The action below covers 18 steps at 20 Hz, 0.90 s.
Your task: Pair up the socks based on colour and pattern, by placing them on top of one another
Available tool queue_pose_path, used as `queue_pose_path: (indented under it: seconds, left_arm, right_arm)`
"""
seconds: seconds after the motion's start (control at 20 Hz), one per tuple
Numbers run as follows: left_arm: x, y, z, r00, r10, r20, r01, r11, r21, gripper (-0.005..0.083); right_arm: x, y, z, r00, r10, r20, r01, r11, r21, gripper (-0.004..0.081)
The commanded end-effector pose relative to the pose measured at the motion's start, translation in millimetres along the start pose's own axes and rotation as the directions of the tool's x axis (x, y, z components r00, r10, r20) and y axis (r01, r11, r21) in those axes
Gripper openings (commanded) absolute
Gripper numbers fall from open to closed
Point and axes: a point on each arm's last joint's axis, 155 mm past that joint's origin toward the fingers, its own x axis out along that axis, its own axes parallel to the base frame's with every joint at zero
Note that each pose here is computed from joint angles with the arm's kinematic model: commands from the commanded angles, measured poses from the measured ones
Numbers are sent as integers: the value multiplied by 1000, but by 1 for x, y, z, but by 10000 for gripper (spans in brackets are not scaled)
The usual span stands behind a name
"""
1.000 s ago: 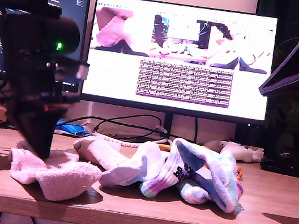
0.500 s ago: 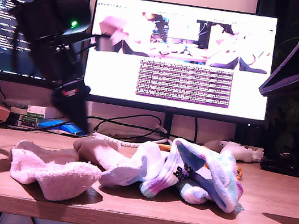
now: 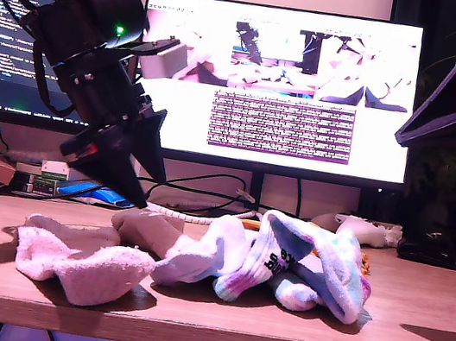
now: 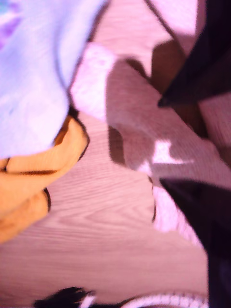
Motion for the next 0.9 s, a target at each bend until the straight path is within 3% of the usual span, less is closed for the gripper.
queue_pose_path:
  seconds: [0.0, 0.2, 0.35, 0.45, 0.5, 0.6, 0.85]
  left_arm:
    - [15, -9, -6, 999, -37, -3, 37, 999, 10, 592]
    - [24, -5, -4, 1000, -18, 7, 17, 998, 63, 586]
    - [37, -15, -14, 998, -53, -24, 54, 997, 54, 579]
    - [43, -20, -18, 997, -67, -45, 69, 996, 53, 470]
    - [44, -19, -16, 997, -60, -42, 63, 996, 60, 351]
    - [45, -8, -13, 998, -15, -58, 20, 996, 84, -26]
    - [33, 25, -9, 989, 93, -118, -79, 990, 118, -24]
  right_arm:
    - [2, 1, -1, 1000, 8, -1, -8, 1000, -3, -10]
    - [2, 1, -1, 1000, 8, -1, -8, 1000, -3, -10]
    - [2, 1, -1, 1000, 8, -1, -8, 1000, -3, -10]
    - [2, 1, -1, 1000, 8, -1, -8, 1000, -2, -10]
    - [2, 1, -1, 1000, 8, -2, -8, 1000, -2, -10]
    - [2, 1, -1, 1000, 8, -2, -8, 1000, -2, -10]
    - [2, 1, -1, 1000, 8, -2, -8, 1000, -2, -10]
